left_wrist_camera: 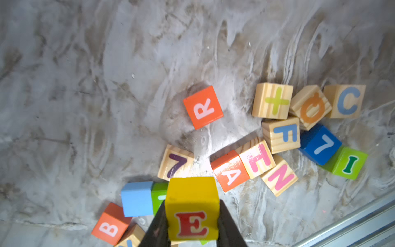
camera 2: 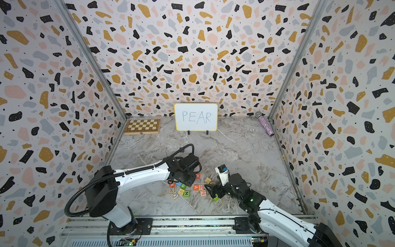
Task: Spell the uppercase word “pear” with letter blocks
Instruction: Pick up the letter block from the center of the board.
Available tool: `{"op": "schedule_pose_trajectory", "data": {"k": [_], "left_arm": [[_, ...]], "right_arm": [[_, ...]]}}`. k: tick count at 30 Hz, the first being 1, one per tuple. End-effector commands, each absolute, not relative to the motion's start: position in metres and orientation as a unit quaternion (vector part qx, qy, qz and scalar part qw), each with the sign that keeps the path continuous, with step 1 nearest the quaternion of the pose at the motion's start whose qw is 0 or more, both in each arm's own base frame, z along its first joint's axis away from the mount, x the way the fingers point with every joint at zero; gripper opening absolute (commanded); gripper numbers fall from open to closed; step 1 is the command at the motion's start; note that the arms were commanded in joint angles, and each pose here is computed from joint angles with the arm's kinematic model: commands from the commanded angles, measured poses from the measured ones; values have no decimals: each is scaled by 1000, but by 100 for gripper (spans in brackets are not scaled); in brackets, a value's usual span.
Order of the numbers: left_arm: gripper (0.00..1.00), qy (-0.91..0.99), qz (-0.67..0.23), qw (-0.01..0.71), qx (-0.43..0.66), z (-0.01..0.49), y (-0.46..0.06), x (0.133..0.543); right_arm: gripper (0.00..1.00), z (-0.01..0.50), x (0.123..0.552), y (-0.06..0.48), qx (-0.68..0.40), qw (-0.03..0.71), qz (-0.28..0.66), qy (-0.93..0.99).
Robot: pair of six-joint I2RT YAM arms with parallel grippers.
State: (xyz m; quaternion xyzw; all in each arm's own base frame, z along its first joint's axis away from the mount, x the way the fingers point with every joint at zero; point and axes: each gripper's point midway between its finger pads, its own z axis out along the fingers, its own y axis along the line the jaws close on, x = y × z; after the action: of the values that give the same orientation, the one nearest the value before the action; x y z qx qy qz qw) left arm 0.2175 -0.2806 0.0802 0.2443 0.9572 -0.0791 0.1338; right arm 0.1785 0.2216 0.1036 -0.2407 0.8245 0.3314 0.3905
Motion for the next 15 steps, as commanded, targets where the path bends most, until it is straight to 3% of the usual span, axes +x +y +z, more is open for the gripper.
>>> {"op": "schedule_pose_trajectory", "data": {"k": [1, 15], "left_arm": [[24, 955, -97, 150, 239, 96, -278, 235], [24, 942, -98, 247, 204, 148, -270, 334]], "right_arm": [[100, 141, 191, 241, -264, 420, 354, 793], [100, 166, 266, 267, -248, 442, 327, 798]]}}
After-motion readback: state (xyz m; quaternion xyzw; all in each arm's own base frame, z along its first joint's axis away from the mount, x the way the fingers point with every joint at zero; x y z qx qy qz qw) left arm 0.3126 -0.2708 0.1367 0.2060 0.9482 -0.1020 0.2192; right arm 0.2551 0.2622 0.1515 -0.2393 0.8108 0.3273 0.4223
